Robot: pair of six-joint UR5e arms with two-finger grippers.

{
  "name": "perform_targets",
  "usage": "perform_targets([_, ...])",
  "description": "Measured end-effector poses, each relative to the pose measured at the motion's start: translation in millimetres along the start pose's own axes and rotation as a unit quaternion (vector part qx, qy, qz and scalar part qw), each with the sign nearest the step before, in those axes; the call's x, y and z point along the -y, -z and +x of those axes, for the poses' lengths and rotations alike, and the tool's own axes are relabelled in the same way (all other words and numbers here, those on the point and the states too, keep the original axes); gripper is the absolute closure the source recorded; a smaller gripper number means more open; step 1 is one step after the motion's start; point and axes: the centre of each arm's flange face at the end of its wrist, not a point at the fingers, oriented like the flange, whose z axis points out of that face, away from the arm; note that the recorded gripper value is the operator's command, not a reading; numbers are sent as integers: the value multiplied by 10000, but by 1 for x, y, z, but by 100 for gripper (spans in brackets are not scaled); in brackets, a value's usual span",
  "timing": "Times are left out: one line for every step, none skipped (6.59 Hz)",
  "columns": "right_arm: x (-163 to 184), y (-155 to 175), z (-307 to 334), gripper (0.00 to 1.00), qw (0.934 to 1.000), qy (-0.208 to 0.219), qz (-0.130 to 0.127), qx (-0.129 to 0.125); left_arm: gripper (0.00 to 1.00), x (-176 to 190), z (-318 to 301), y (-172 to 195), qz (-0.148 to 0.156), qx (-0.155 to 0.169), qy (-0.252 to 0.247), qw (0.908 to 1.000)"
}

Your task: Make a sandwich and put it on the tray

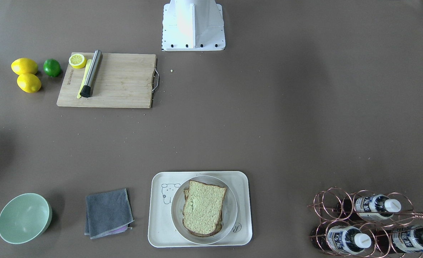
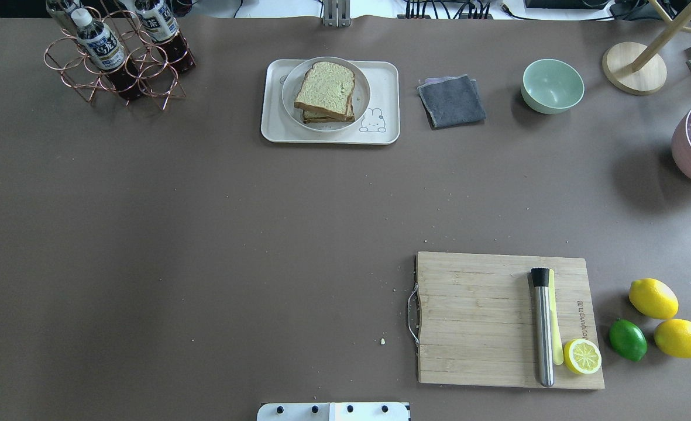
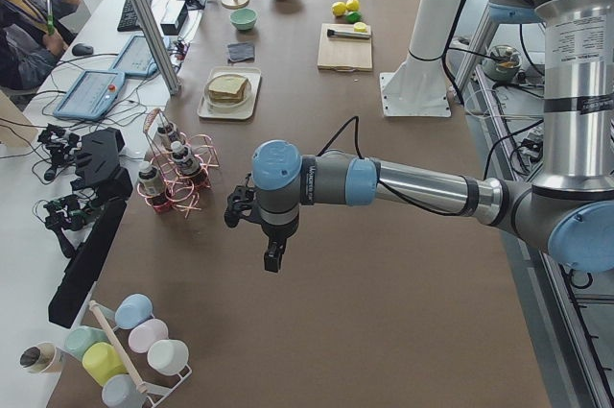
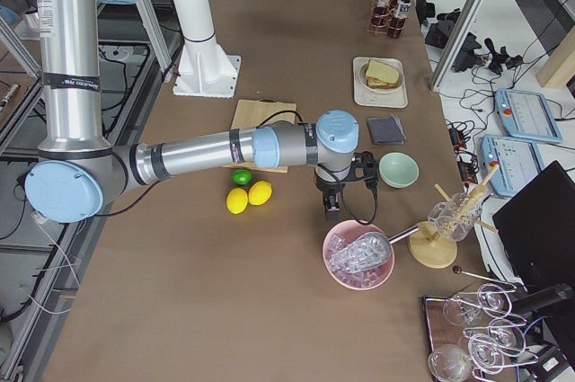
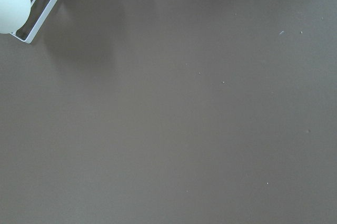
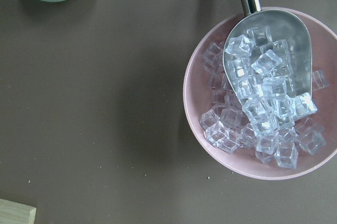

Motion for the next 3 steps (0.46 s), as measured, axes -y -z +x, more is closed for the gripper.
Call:
perform_targets([0,0,0,0,10000,2,2,0,2,0,0,1,8,2,-4,10000])
perform_targets([1,0,0,0,10000,7,6,0,2,0,0,0,7,6,1,10000])
perform_targets([1,1,-1,0,10000,9,7,1,2,-1,-1,-1,-2,5,9,10000])
